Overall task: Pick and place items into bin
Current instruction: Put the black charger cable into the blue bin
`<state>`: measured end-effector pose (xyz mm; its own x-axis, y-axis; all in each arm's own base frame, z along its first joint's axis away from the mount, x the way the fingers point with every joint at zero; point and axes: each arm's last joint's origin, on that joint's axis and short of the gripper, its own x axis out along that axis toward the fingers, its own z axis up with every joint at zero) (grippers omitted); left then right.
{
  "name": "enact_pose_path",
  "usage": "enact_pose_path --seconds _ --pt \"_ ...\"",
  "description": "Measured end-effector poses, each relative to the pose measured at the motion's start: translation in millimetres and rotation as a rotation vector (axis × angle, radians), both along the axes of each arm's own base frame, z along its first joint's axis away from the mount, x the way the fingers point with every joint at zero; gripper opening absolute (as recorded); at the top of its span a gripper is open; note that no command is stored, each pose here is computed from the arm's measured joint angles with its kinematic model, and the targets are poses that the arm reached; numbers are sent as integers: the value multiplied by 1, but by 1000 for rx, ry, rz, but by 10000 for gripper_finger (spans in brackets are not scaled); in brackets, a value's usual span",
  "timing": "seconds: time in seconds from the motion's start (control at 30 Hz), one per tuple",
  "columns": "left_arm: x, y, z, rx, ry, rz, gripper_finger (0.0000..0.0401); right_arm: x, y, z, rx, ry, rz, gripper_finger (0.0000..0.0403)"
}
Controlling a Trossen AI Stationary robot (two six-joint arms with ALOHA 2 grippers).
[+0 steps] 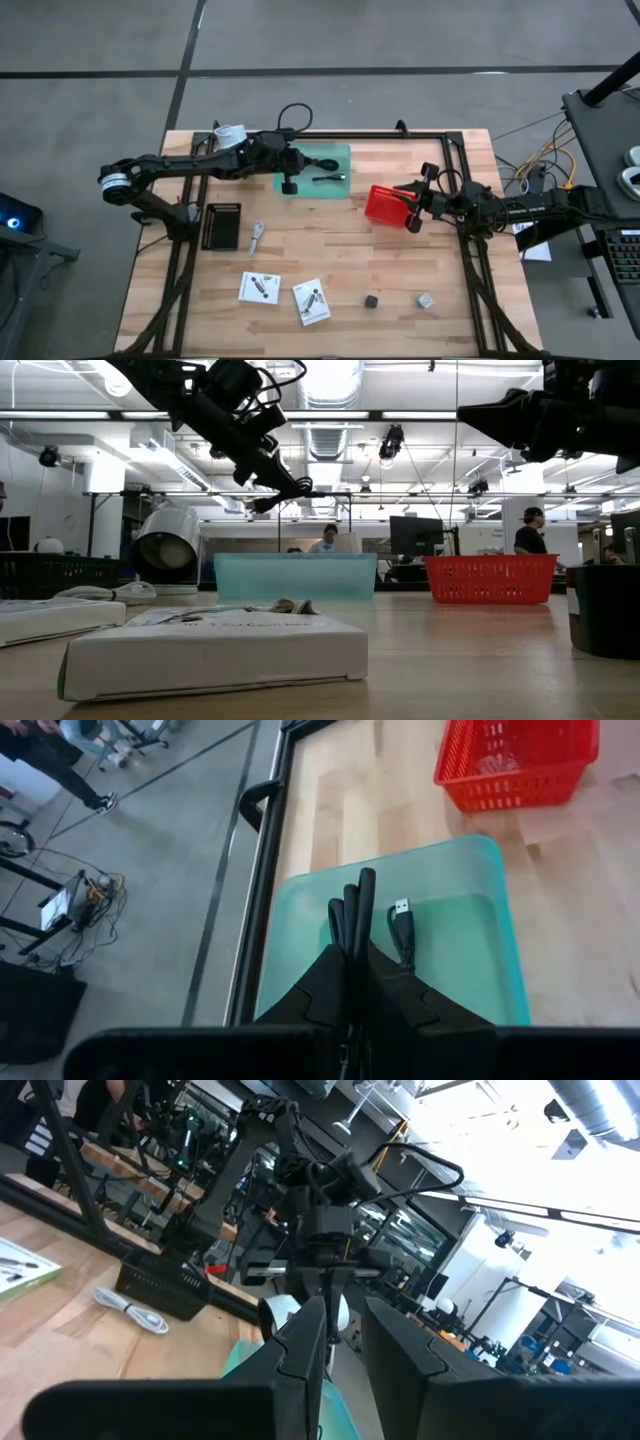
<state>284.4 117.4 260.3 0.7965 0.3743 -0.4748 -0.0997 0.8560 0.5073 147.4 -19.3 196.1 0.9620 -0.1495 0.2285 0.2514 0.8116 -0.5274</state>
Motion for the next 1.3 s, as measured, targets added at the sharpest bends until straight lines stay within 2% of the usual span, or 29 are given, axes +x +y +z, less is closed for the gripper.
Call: enact_pose_path --seconds 0.97,1.3 --pt "-2 3 -3 -5 9 14 12 1 0 1 3 -1 0 57" --pt "-5 18 -8 -34 7 32 12 0 0 1 3 1 0 57"
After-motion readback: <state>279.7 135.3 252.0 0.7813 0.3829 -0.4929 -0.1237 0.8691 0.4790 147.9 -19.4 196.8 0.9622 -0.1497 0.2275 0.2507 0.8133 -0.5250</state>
